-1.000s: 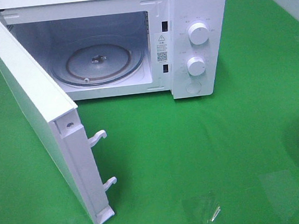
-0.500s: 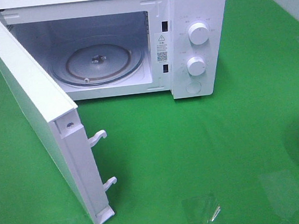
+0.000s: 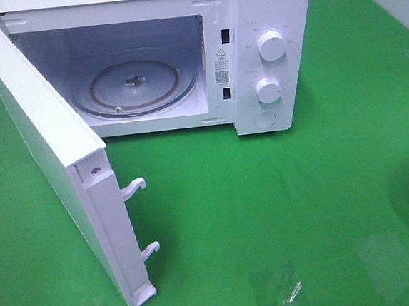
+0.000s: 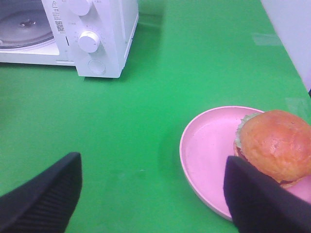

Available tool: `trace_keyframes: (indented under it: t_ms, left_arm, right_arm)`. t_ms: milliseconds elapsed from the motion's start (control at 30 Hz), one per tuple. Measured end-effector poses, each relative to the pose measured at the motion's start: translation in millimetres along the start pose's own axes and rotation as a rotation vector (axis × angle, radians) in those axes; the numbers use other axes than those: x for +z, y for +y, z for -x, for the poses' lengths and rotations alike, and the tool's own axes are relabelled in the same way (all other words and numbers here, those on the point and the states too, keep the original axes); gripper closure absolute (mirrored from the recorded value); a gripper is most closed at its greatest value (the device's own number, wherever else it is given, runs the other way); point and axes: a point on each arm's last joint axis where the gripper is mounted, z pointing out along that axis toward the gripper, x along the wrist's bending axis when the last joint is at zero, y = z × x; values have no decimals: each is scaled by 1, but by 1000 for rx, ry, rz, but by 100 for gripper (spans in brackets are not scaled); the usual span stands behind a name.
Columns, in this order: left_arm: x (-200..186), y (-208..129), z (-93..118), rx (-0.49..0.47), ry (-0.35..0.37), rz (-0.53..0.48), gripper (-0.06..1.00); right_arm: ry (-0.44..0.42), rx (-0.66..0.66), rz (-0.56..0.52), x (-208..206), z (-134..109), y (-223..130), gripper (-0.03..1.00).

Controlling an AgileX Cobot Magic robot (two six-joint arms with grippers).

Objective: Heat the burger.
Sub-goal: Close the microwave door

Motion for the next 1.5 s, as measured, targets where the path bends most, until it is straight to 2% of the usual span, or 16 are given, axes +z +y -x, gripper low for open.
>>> trace_keyframes:
  t_ms: [33,67,100,133,267,300,333,367,400,433,467,500,667,1033,1233,1500]
  left_arm:
    - [0,0,0,0,0,0,10]
    - [4,5,-1,-3,3,10,20]
    - [4,5,-1,-3,3,10,20]
    - [11,11,-2,-8,7,13,31]
    - [23,19,-4,-15,14,11,44]
    - [32,25,-5,-20,19,12,55]
    - [32,25,-5,-20,19,12,55]
    - [39,30,-7,-24,24,16,67]
    - [39,30,-7,-24,24,16,67]
    - [48,34,-8,-29,31,30,83]
    - [48,34,-8,-29,31,30,83]
    - [58,36,-10,-33,39,50,91]
    - [75,38,-14,-39,58,111,94]
    - [130,8,-29,-48,137,251,94]
    - [147,-1,-33,-43,155,260,94]
    - [180,-10,-29,11,68,209,94]
  right_arm:
    - [0,0,0,0,0,0,21]
    - [0,0,0,0,0,0,21]
    - [0,0,0,0,0,0,21]
    - [0,0,0,0,0,0,21]
    - [0,0,0,0,0,0,21]
    - [0,0,0,0,0,0,21]
    - [0,0,0,0,0,0,21]
    - [0,0,0,0,0,0,21]
    - [0,0,0,0,0,0,21]
    - [0,0,0,0,0,0,21]
    - [0,0,0,0,0,0,21]
    - [0,0,0,0,0,0,21]
    - [0,0,0,0,0,0,21]
    - [0,0,0,0,0,0,21]
    - [0,0,0,0,0,0,21]
    - [0,0,0,0,0,0,21]
